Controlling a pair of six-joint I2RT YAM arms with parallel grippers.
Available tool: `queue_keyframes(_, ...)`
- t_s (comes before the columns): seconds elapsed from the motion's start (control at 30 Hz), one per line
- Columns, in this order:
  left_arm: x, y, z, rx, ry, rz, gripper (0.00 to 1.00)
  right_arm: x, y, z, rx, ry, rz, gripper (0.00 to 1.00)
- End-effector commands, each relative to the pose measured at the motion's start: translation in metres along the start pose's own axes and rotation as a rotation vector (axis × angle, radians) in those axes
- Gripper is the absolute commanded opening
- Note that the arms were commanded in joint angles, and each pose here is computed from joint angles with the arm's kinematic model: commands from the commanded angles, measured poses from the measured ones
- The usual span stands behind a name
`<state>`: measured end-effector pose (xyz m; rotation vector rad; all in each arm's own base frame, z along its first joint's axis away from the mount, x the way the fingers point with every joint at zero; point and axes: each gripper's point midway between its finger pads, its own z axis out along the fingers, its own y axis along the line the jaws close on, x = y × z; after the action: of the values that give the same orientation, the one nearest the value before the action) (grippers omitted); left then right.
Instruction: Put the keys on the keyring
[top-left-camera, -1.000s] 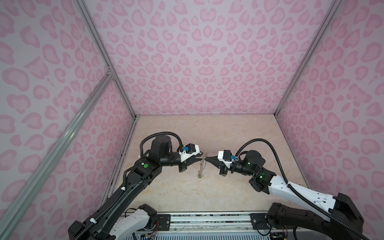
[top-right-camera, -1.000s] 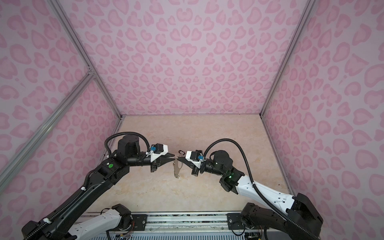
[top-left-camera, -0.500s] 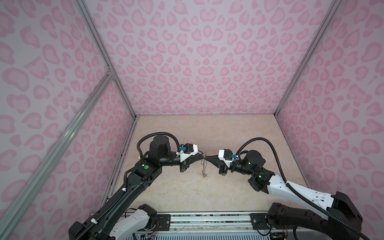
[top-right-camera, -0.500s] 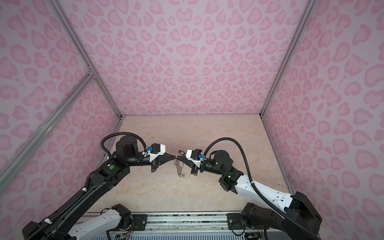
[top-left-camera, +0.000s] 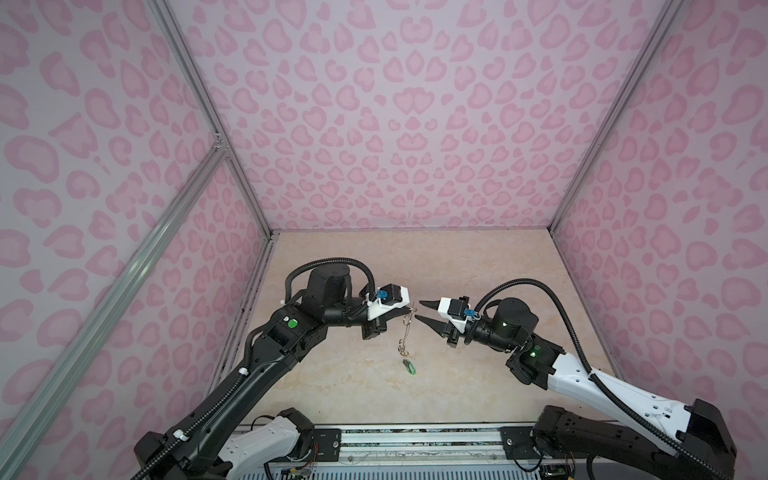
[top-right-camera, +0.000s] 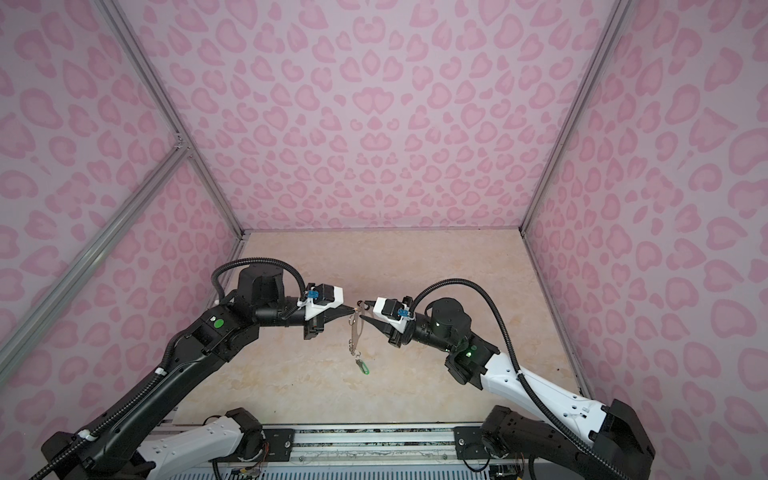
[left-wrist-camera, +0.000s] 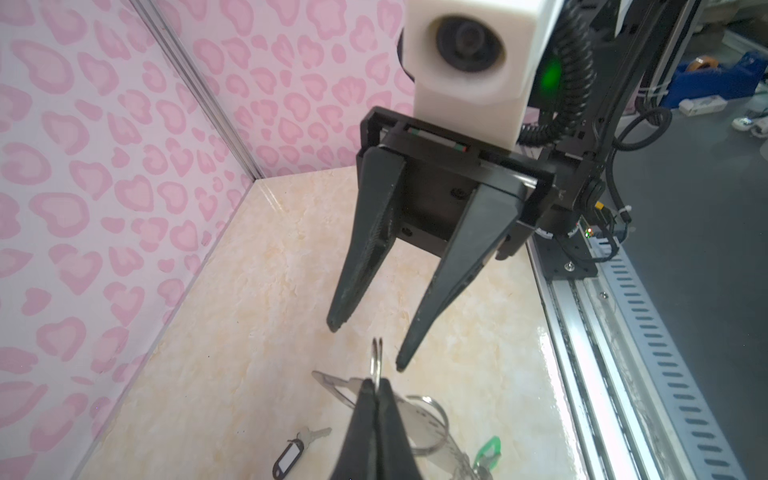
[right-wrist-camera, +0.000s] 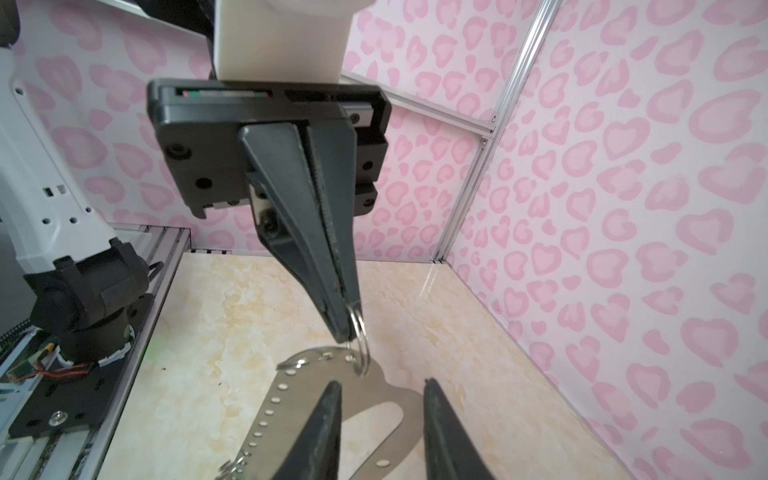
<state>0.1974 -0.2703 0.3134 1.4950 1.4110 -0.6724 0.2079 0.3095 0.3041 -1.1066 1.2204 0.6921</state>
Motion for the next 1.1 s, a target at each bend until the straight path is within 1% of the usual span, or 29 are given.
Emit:
queue_keyframes(0.0, 0.021, 0.0, -0.001, -0.013, 0.14, 0.034, 0.03, 0.007, 0.003, -0.001, -0.012, 0.033, -0.016, 0.32)
queue_keyframes(0.17, 0.019, 0.0, 0.001, -0.011, 0.179, 0.078, 0.03, 0.01, 0.009, 0.0, -0.044, 0.035, -0.003, 0.26)
queue_keyframes(0.3, 0.02, -0.003, 0.003, 0.001, 0.206, 0.098, 0.03, 0.007, 0.01, 0.002, -0.059, 0.016, 0.008, 0.24)
queue_keyframes(0.63, 0.016, -0.006, 0.006, 0.016, 0.207, 0.125, 0.03, 0.008, 0.016, 0.01, -0.109, 0.004, 0.04, 0.18)
queue_keyframes(0.67, 0.015, -0.006, 0.006, 0.019, 0.206, 0.126, 0.03, 0.008, 0.017, 0.011, -0.113, 0.003, 0.041, 0.16)
queue_keyframes(0.73, 0.015, -0.008, 0.007, 0.024, 0.204, 0.125, 0.03, 0.008, 0.017, 0.011, -0.113, -0.001, 0.041, 0.1)
queue_keyframes(0.77, 0.016, -0.008, 0.007, 0.025, 0.206, 0.126, 0.03, 0.006, 0.016, 0.011, -0.111, -0.006, 0.039, 0.04)
queue_keyframes(0.8, 0.017, -0.008, 0.007, 0.025, 0.208, 0.125, 0.03, 0.006, 0.017, 0.011, -0.113, -0.01, 0.039, 0.0)
queue_keyframes(0.83, 0.018, -0.008, 0.007, 0.023, 0.21, 0.126, 0.03, 0.006, 0.016, 0.01, -0.11, -0.012, 0.04, 0.0)
queue_keyframes(0.87, 0.019, -0.007, 0.008, 0.017, 0.212, 0.121, 0.05, 0.005, 0.017, 0.01, -0.111, -0.015, 0.04, 0.0)
queue_keyframes(0.97, 0.023, -0.001, 0.006, -0.029, 0.195, 0.109, 0.3, 0.004, 0.017, 0.01, -0.111, -0.024, 0.049, 0.0)
queue_keyframes(1.0, 0.021, 0.003, 0.003, -0.046, 0.158, 0.09, 0.43, 0.004, 0.018, 0.009, -0.112, -0.035, 0.055, 0.0)
queue_keyframes(1.03, 0.018, 0.007, 0.0, -0.059, 0.111, 0.064, 0.46, 0.003, 0.018, 0.009, -0.11, -0.048, 0.062, 0.0)
queue_keyframes(1.07, 0.015, 0.012, -0.004, -0.075, 0.053, 0.029, 0.47, -0.001, 0.018, 0.008, -0.108, -0.072, 0.066, 0.0)
